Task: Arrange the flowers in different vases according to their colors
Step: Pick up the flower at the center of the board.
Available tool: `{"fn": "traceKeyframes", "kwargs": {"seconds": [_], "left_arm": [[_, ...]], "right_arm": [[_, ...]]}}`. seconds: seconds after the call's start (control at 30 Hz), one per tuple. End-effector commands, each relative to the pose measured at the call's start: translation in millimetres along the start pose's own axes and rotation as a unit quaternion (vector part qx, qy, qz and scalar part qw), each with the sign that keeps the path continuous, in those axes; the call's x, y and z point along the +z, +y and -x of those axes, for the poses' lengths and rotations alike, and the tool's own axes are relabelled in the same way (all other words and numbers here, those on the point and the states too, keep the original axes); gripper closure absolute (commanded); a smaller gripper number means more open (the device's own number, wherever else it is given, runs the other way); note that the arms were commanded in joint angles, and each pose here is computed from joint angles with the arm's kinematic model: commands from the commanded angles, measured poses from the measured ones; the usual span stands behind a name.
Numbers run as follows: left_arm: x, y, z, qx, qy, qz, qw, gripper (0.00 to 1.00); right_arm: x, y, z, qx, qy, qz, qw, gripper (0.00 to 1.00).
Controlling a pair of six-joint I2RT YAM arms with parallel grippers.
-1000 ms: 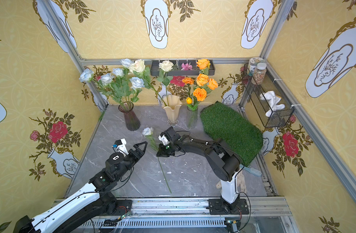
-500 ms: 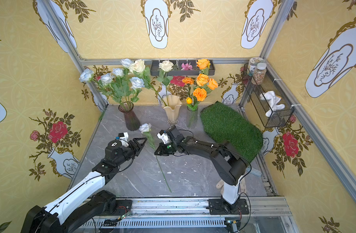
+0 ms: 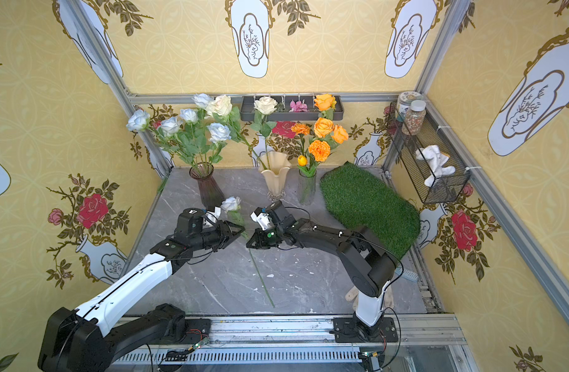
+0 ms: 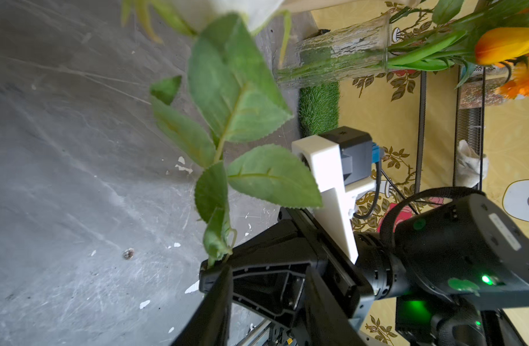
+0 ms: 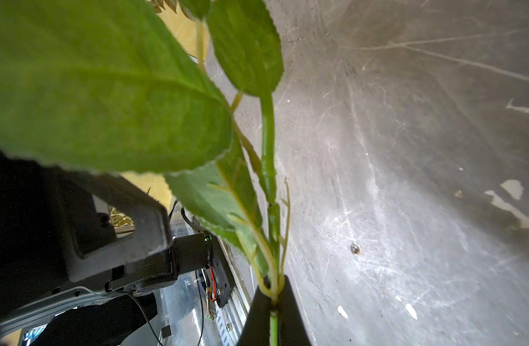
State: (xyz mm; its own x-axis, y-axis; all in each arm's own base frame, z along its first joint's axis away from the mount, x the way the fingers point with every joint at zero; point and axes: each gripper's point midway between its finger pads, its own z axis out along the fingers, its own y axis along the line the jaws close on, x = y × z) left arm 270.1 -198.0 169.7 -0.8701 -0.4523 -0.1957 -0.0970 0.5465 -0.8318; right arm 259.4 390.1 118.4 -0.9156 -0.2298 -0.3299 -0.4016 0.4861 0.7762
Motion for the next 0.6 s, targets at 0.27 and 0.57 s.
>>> {"fn": "traceKeyframes", "kwargs": {"seconds": [0.27,0.57], "left_arm": [[14,15,-12,0.041,0.0,0.033,0.999,0.59],[16,23,-4,0.041,-0.02,0.056,0.997,0.59]], "right_arm": [[-7,19,7,-0.018,-0.018,0.047,0.999,1.0],[-8,23,6,-0.021,-0.019,0.056,0.998,1.0]]}}
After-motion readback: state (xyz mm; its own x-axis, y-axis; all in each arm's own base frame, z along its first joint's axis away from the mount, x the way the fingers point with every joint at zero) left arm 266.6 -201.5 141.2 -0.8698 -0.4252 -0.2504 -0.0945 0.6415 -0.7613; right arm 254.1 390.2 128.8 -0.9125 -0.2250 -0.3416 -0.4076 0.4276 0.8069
